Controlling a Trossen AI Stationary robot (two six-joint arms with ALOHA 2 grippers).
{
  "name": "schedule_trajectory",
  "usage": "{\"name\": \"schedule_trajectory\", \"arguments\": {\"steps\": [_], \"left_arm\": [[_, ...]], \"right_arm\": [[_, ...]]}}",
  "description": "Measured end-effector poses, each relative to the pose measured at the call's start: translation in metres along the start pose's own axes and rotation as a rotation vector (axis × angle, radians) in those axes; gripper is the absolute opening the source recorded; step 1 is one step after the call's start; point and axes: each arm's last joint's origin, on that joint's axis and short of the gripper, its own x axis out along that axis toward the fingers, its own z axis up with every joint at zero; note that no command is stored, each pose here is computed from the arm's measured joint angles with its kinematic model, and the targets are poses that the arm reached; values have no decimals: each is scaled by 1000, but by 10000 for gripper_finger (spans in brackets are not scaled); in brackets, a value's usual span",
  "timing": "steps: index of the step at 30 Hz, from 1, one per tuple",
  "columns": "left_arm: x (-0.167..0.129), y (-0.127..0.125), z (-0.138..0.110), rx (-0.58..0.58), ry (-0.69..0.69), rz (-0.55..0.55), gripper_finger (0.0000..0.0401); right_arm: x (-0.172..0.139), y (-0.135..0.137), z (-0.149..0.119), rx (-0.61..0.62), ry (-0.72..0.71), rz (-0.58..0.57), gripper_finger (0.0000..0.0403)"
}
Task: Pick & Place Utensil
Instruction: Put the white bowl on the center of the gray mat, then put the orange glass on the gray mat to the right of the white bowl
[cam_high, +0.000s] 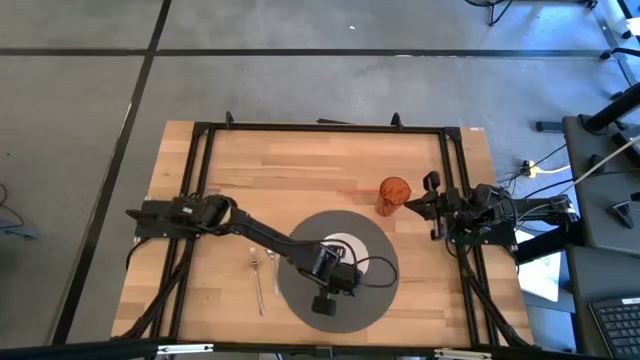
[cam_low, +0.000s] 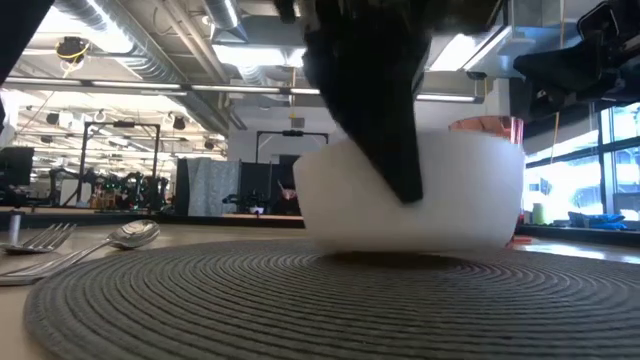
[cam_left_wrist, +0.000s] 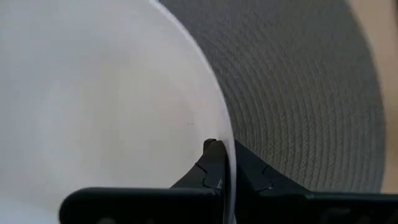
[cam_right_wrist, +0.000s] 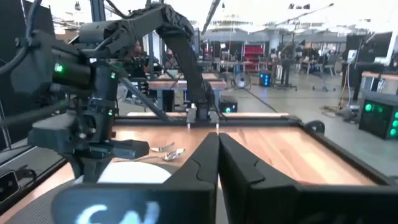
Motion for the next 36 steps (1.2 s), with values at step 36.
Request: {"name": "schedule_trajectory", "arguments": {"steps": [36], "left_arm": [[-32,-5,17,-188,-25,-131,143]], "right_arm": [[0,-2,-2,-8,22,-79,10]]}}
